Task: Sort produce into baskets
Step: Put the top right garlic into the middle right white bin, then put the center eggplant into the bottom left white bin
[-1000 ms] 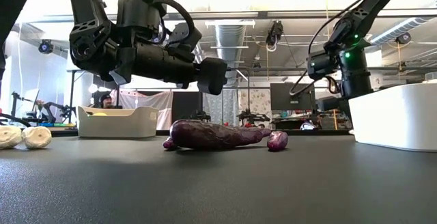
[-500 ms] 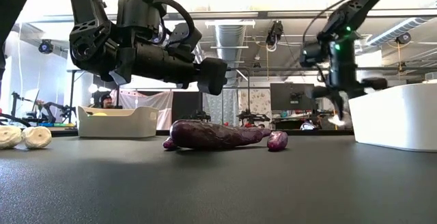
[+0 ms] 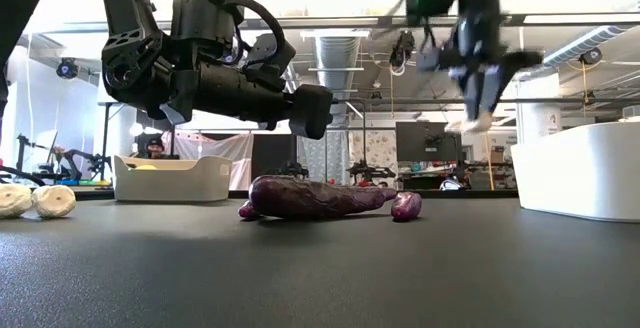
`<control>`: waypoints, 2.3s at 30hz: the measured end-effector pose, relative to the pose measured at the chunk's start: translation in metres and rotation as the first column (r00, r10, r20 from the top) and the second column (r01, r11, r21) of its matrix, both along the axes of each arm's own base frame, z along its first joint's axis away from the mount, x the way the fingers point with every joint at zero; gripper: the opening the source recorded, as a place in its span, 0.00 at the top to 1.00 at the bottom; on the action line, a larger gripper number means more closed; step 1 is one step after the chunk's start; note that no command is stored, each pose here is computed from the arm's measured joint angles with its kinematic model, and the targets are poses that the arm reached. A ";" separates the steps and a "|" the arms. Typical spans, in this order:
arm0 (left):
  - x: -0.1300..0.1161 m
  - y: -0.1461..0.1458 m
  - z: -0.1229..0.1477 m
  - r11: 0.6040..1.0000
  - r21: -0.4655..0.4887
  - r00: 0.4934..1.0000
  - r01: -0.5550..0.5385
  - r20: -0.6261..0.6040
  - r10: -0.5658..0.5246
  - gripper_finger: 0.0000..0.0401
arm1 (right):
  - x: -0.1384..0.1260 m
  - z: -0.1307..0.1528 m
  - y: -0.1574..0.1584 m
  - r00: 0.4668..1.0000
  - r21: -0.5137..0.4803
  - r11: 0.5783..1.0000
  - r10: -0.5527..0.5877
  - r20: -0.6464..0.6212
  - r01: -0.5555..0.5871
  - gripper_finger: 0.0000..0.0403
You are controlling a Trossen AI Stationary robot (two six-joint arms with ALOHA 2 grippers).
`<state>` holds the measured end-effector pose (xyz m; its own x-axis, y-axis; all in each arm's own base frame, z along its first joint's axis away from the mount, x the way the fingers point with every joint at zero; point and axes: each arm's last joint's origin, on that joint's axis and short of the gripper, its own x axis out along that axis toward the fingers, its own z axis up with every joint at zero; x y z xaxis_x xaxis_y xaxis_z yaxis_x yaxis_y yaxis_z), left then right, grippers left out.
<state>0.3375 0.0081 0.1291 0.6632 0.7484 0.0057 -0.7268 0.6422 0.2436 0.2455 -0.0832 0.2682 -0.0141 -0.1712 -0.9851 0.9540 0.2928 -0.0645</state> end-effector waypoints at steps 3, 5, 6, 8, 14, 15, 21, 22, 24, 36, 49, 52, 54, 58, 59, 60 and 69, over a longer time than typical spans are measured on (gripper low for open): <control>0.000 0.000 0.000 1.000 0.000 1.000 0.000 0.000 0.000 0.29 | 0.003 0.009 0.048 0.998 0.036 0.999 0.025 -0.053 -0.023 0.77; 0.000 0.000 0.000 1.000 0.000 1.000 0.000 0.000 0.000 0.29 | -0.001 0.011 0.077 0.995 0.036 0.999 0.016 -0.099 -0.012 0.77; 0.000 0.000 0.000 1.000 0.000 1.000 0.000 0.000 0.000 0.29 | -0.004 0.012 0.091 0.993 0.029 1.000 0.003 -0.121 0.000 0.76; 0.000 0.000 0.000 1.000 0.000 1.000 0.000 0.000 0.000 0.29 | -0.010 0.009 0.117 0.991 0.010 1.000 -0.010 -0.133 0.011 0.76; 0.000 0.000 0.000 1.000 0.000 1.000 0.000 0.000 0.000 0.29 | -0.031 -0.017 0.166 0.981 -0.061 0.997 -0.051 -0.185 0.040 0.75; 0.000 0.000 0.000 1.000 0.000 1.000 0.000 0.000 0.000 0.29 | -0.035 -0.023 0.169 0.978 -0.076 0.996 -0.060 -0.198 0.046 0.75; 0.000 0.000 0.000 1.000 0.000 1.000 0.000 0.000 0.000 0.29 | -0.052 -0.055 0.166 0.955 -0.124 0.992 -0.064 -0.290 0.029 0.75; 0.000 0.000 0.000 1.000 0.000 1.000 0.000 0.000 0.000 0.29 | -0.053 -0.058 0.164 0.953 -0.127 0.992 -0.055 -0.298 0.018 0.75; 0.000 0.000 0.000 1.000 0.000 1.000 0.000 0.000 0.000 0.29 | -0.056 -0.063 0.163 0.943 -0.124 0.992 -0.014 -0.332 -0.029 0.75; 0.000 0.000 0.000 1.000 0.000 1.000 0.000 0.000 0.000 0.29 | -0.057 -0.065 0.156 0.890 -0.185 0.927 0.235 -0.390 -0.326 0.53; 0.000 0.000 0.000 1.000 0.000 1.000 0.000 0.000 0.000 0.29 | -0.055 -0.037 0.153 0.826 -0.239 0.825 0.397 -0.400 -0.512 0.47; 0.002 0.000 0.001 1.000 0.000 1.000 0.001 0.005 -0.001 0.29 | -0.054 -0.025 0.156 0.830 -0.254 0.810 0.432 -0.353 -0.529 0.48; 0.004 0.000 0.003 1.000 -0.001 1.000 0.002 0.010 -0.002 0.29 | -0.056 -0.015 0.160 0.835 -0.267 0.802 0.455 -0.308 -0.535 0.48; 0.010 0.000 0.009 1.000 -0.002 0.999 0.003 0.036 -0.003 0.29 | -0.061 0.000 0.167 0.824 -0.293 0.771 0.515 -0.237 -0.566 0.48; 0.012 0.000 0.011 1.000 -0.002 0.999 0.004 0.046 -0.004 0.29 | -0.062 0.004 0.169 0.815 -0.302 0.757 0.536 -0.223 -0.580 0.48; 0.014 -0.001 0.013 1.000 -0.002 0.998 0.003 0.056 -0.003 0.29 | -0.063 0.008 0.171 0.808 -0.313 0.745 0.552 -0.206 -0.589 0.48; 0.044 -0.002 0.052 1.000 -0.010 0.977 0.000 0.215 0.002 0.29 | -0.055 0.023 0.183 0.734 -0.380 0.660 0.674 -0.080 -0.648 0.48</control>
<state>0.3811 0.0064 0.1815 0.6464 0.7499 0.1409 -0.7623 0.6428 0.0757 0.1901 0.0994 0.2916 0.3004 -0.4483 -0.8419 0.5237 0.8152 -0.2472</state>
